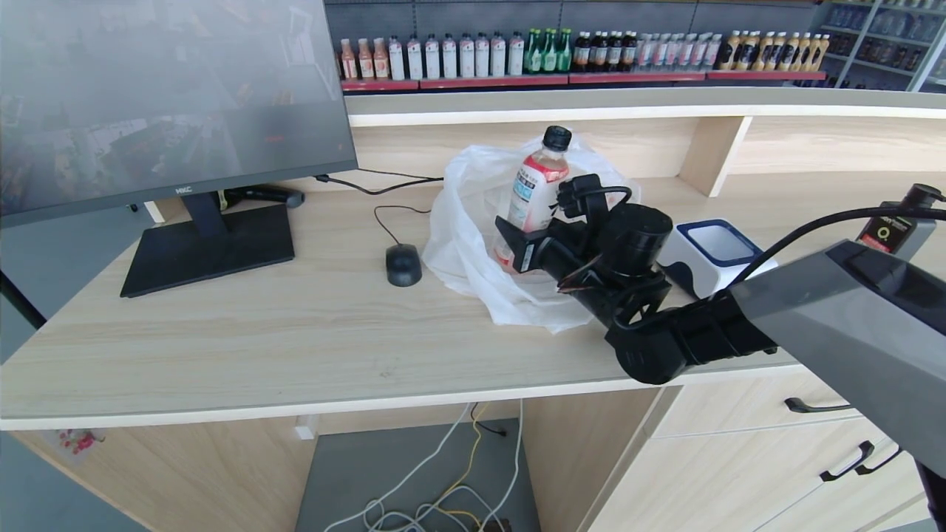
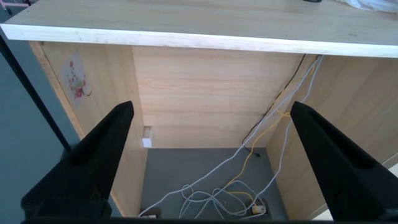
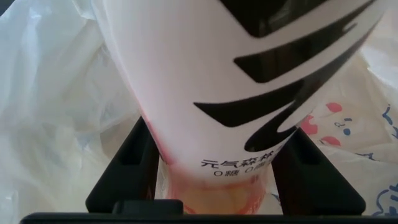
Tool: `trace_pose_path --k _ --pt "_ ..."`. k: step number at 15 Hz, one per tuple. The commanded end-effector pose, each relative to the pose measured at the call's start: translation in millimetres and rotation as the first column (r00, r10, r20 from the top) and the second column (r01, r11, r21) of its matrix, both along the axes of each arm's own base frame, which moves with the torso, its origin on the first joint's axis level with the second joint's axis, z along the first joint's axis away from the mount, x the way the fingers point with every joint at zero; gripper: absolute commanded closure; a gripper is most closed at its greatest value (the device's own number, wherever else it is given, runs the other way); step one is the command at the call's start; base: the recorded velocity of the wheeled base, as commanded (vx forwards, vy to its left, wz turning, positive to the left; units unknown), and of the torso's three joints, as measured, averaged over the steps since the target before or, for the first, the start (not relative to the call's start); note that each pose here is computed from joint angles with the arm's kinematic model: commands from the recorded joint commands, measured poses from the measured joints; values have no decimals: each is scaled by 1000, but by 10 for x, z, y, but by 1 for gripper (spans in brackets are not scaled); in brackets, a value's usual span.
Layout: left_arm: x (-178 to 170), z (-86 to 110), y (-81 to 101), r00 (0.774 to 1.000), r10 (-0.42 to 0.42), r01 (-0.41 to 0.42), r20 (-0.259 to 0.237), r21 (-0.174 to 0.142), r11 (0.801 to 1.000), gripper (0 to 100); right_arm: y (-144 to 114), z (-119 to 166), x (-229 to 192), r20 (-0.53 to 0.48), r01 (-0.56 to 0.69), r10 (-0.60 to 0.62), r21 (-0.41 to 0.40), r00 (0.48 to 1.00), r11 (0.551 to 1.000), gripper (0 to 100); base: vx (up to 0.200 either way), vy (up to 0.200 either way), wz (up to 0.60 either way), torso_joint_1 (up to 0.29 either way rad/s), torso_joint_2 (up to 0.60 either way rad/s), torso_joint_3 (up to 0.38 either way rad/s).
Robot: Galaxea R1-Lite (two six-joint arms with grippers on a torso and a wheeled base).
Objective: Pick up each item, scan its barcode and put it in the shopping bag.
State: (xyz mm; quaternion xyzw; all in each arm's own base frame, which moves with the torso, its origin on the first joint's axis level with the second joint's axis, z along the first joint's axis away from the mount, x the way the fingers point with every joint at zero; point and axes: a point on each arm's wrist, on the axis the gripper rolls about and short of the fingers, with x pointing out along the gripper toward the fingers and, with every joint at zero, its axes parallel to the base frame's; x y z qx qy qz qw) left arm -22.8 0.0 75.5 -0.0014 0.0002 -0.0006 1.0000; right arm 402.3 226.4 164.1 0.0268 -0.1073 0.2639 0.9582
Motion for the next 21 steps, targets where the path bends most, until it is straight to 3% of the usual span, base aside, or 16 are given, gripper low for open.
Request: trace_pose_path --k 1,13,14,21 --pt "0 0 0 1000 0 0 0 0 1000 0 62 -45 -17 -6 -14 14 -9 1000 1000 100 0 0 0 0 0 0" --pt "0 0 0 1000 0 0 0 0 1000 0 60 -63 -22 -5 -16 16 -20 1000 1000 100 0 0 0 0 0 0" --pt "0 0 0 1000 0 0 0 0 1000 0 56 -49 -29 -8 -19 19 -15 1000 1000 0 0 0 0 0 0 0" --pt "0 0 0 1000 0 0 0 0 1000 0 8 5 -84 9 -16 16 5 1000 1000 0 0 0 0 0 0 0"
